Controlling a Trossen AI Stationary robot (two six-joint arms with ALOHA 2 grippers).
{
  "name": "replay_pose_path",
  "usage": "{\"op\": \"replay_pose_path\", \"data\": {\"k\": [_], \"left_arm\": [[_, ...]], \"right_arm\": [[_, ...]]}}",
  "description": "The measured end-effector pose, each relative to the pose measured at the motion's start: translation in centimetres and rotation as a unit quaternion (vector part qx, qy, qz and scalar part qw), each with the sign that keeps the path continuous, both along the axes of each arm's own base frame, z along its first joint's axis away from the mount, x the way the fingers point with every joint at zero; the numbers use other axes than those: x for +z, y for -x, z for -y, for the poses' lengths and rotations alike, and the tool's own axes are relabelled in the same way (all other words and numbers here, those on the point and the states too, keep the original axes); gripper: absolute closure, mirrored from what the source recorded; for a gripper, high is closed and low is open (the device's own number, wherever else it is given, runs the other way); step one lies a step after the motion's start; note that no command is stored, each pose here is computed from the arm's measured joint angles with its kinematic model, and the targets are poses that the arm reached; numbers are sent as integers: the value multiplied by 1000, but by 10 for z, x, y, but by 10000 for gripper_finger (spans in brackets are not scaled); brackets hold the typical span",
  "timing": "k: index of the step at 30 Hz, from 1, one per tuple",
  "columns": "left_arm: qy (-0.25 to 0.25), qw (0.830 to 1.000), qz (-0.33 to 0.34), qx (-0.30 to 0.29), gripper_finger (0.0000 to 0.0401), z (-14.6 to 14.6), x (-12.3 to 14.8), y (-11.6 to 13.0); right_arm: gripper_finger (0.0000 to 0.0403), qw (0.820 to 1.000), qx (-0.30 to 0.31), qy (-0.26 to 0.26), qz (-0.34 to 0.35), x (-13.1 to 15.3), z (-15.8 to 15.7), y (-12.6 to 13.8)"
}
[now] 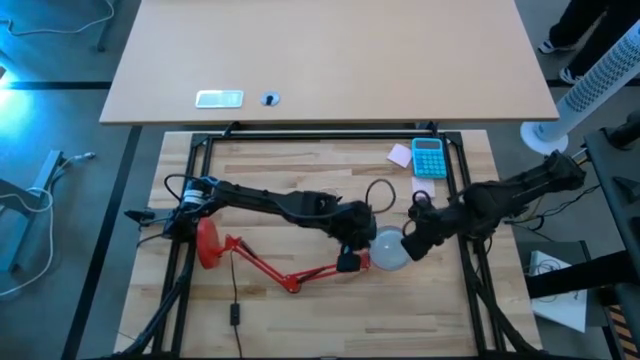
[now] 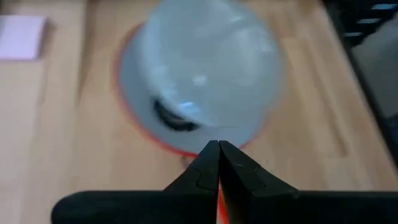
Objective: Screw lightbulb
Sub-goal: Remove the light bulb from the lamp
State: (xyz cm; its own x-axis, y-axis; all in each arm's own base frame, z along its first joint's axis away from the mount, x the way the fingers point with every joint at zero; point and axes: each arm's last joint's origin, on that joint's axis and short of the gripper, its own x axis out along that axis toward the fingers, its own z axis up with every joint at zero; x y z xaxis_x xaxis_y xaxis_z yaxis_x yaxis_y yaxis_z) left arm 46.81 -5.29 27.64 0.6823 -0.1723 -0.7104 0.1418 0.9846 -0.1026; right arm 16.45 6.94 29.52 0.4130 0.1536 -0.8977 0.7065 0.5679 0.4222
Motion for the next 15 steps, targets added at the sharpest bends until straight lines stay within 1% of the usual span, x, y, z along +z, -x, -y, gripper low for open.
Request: {"op": "replay_pose_path", "data": {"k": [3,5,8,12,15], "left_arm": [[-6,1000,4,4,401,-7,-1,-2],[-11,1000,17,-4,401,-6,-1,-4],[-14,1000,19,-9,401,-4,-8,-8],[-3,1000,9,-20,401,4,-17,-11],[1,1000,7,-31,401,16,-17,-9]], "right_arm": [[403,1000,-3,-12,-13,-2,-10,2],[403,1000,-5,-16,-19,-4,-14,2],[403,1000,-9,-13,-21,-6,-17,-1],[403,1000,-19,3,-14,-7,-12,-5],[403,1000,-20,18,-5,-6,-4,-8]]}}
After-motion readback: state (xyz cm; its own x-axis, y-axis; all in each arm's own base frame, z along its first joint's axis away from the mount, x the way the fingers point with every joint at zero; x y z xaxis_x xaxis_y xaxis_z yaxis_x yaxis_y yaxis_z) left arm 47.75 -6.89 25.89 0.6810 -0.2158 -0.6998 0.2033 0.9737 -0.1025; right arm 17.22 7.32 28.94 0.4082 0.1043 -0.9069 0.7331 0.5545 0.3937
